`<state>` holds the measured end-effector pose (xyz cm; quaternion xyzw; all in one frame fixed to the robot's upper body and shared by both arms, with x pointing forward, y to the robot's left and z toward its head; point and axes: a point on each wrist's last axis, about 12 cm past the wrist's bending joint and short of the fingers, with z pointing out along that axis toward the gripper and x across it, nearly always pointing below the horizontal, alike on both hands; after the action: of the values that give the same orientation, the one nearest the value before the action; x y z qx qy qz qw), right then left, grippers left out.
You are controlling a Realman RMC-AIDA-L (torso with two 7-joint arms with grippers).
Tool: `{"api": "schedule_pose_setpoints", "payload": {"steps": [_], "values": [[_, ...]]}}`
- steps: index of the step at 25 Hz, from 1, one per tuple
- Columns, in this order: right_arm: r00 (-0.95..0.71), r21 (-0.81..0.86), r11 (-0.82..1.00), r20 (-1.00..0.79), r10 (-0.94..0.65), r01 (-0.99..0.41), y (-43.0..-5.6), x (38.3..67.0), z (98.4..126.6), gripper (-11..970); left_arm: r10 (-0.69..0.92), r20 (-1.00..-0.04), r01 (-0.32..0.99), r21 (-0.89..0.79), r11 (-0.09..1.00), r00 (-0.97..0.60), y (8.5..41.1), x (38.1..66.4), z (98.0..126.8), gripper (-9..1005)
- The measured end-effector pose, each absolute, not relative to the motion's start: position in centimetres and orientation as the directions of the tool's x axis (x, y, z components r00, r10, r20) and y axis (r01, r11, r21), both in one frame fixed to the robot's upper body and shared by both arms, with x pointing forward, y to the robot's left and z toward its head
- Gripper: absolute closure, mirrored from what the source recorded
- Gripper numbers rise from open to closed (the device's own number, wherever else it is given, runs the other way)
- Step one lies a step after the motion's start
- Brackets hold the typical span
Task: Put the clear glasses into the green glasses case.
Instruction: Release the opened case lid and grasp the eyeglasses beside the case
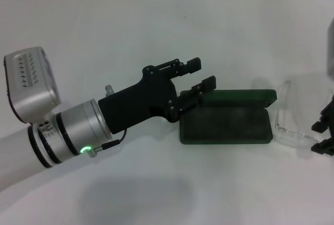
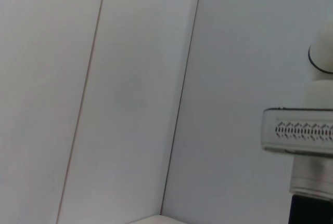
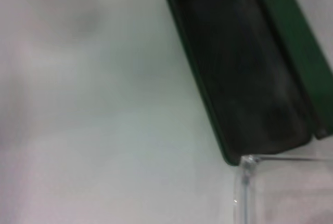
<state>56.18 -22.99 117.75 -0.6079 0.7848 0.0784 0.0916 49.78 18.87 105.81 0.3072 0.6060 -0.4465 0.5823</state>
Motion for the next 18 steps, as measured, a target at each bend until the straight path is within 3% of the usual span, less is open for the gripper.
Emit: {"api": "schedule_pose_setpoints", "payload": {"steps": [6,18], "values": [[-0.223,0.008,0.226,-0.195,-0.955,-0.974,-21.8,56.0,116.8,511,-0.144,-0.981,0.888,-0.181,0.424,-0.131,19.2,50.0,105.8,500],[-0.229,0.002,0.232,-0.159,-0.96,-0.973,-21.5,55.9,116.1,524,-0.137,-0.981,0.884,-0.187,0.428,-0.14,19.4,49.9,105.5,500]]}}
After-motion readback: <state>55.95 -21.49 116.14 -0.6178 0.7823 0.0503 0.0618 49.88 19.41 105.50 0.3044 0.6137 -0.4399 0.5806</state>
